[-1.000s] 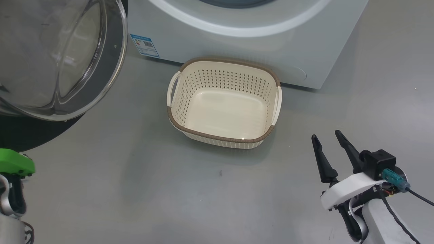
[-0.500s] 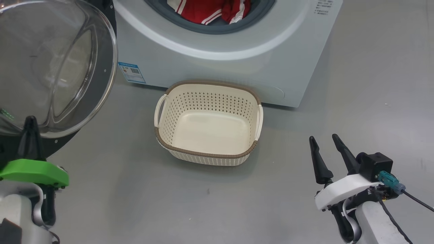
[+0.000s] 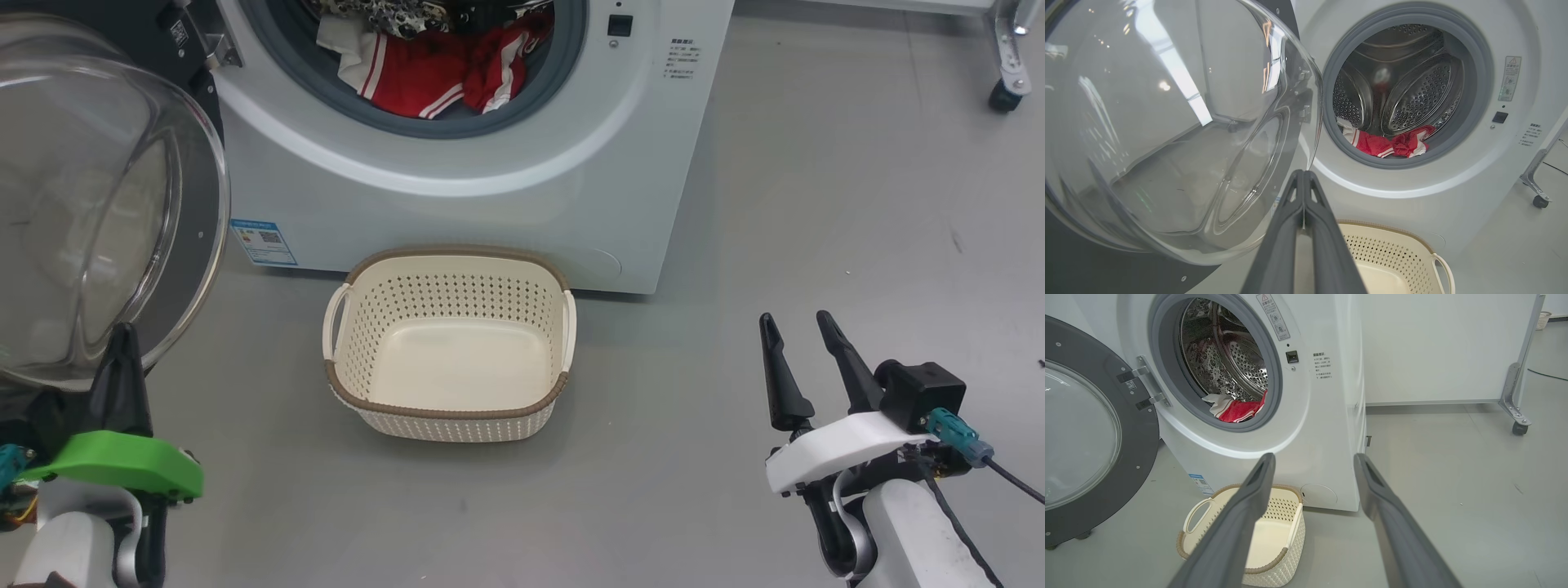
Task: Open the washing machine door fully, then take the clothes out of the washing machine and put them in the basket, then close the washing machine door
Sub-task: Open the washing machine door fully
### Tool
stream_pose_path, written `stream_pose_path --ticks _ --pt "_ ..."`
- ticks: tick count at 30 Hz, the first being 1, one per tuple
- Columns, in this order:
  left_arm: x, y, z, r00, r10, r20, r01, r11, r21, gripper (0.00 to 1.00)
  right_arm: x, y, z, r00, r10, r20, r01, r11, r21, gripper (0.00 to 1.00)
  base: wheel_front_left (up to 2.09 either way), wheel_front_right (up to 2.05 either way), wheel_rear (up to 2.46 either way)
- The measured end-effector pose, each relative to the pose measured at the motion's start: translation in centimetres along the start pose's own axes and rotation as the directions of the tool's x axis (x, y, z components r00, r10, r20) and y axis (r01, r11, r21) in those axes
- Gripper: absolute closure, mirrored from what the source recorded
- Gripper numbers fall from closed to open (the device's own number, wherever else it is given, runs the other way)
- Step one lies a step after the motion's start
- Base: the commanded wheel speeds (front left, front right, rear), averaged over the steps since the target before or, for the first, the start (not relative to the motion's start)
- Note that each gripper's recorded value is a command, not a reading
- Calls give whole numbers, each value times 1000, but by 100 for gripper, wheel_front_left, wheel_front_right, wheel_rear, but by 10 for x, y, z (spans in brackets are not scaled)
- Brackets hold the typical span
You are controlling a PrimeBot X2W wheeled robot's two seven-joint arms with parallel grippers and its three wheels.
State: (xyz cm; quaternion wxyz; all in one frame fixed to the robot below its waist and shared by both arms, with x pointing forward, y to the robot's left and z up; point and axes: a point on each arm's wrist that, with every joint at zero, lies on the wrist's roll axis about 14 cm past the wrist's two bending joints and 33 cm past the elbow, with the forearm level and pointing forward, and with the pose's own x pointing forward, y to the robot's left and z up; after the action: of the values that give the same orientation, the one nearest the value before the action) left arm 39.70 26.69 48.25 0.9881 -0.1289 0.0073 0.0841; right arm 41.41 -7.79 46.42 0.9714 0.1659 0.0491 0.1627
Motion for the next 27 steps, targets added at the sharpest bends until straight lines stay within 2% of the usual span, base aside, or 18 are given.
stream_pose_path --ticks 6,12,19,27 --pt "-5 -34 -7 996 -89 -3 89 996 -24 100 -13 -11 26 996 -42 79 42 999 -3 0 0 0 0" --pt "-2 -52 -1 991 -133 27 134 990 -36 100 -21 -18 39 990 -73 123 74 997 -1 0 0 0 0" --pt "-3 -72 -8 984 -176 17 177 983 -46 100 -29 -29 41 985 -108 133 109 994 0 0 0 0 0" --pt "-8 -77 -18 982 -190 -7 189 981 -49 100 -30 -31 41 984 -116 137 119 993 -12 0 0 0 0"
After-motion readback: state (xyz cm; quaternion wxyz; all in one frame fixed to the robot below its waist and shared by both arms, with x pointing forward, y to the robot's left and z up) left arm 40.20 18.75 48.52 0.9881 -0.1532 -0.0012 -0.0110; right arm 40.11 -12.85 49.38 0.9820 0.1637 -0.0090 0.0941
